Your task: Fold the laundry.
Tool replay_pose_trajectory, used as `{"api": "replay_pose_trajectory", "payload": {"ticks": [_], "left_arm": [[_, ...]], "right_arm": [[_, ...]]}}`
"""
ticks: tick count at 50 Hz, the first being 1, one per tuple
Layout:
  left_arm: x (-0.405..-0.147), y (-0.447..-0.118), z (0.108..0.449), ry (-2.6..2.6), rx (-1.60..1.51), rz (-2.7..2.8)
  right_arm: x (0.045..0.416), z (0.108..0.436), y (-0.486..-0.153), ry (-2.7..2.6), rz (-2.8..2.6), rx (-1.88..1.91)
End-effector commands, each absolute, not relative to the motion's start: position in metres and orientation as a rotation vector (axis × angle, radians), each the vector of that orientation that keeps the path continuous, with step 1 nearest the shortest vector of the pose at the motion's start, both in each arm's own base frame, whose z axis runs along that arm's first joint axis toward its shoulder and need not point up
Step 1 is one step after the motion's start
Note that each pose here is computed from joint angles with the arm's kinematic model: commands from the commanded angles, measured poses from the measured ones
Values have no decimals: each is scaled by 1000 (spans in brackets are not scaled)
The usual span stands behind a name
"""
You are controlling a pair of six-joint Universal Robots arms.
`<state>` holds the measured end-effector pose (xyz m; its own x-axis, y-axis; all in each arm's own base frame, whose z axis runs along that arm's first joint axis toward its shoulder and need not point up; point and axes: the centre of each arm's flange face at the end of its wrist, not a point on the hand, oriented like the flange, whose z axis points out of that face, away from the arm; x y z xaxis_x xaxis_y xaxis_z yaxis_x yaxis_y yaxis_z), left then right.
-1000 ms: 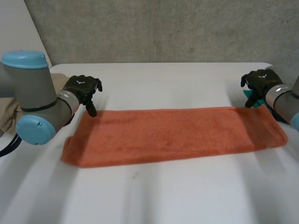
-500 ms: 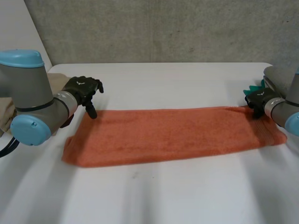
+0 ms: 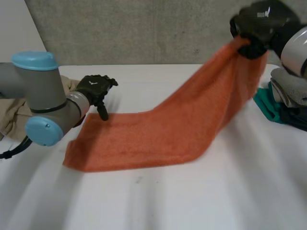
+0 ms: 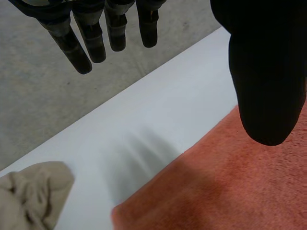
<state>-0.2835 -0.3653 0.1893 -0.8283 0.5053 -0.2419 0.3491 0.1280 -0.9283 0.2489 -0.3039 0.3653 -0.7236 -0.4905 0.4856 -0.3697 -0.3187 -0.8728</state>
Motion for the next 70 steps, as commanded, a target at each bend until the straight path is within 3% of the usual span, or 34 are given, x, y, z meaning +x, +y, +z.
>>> {"api": "replay_pose_trajectory", "payload": {"ticks": [1, 10, 14, 18, 22, 23, 26, 27, 31, 37, 41, 44, 50, 51, 54, 59, 64, 70], "left_arm": [[-305, -362, 170, -2207, -934, 1733], [-332, -353, 158, -2139, -979, 1695], [-340, -347, 158, -2126, -990, 1664], [-324, -361, 174, -2185, -885, 1739], [-296, -391, 221, -2158, -713, 2012], [-286, -402, 247, -2087, -640, 2144], [-278, -409, 292, -1924, -573, 2315], [-275, -408, 324, -1786, -540, 2418], [-272, -397, 394, -1456, -437, 2606], [-262, -379, 438, -1275, -324, 2699], [-254, -378, 420, -1400, -323, 2674], [-246, -380, 385, -1579, -358, 2613], [-239, -378, 279, -1971, -533, 2364], [-239, -376, 247, -2068, -606, 2265], [-237, -372, 192, -2212, -740, 2100], [-228, -364, 126, -2441, -928, 1846], [-211, -369, 122, -2565, -1008, 1771], [-199, -370, 136, -2565, -1002, 1762]], "right_arm": [[250, 436, -239, 1448, -2272, -995], [231, 480, -211, 1281, -2298, -806], [219, 480, -232, 1299, -2339, -751], [212, 452, -272, 1441, -2300, -723], [211, 412, -313, 1593, -2249, -737], [211, 398, -328, 1643, -2254, -753], [210, 385, -351, 1693, -2306, -752], [209, 385, -366, 1705, -2372, -722], [221, 399, -387, 1613, -2561, -624], [231, 424, -400, 1422, -2741, -493], [239, 413, -398, 1451, -2701, -513], [239, 387, -399, 1563, -2627, -543], [229, 305, -399, 1851, -2386, -657], [228, 280, -395, 1923, -2304, -706], [227, 230, -383, 2049, -2142, -821], [220, 163, -370, 2220, -1956, -982], [212, 141, -368, 2296, -1887, -1015], [204, 146, -369, 2327, -1888, -951]]}}
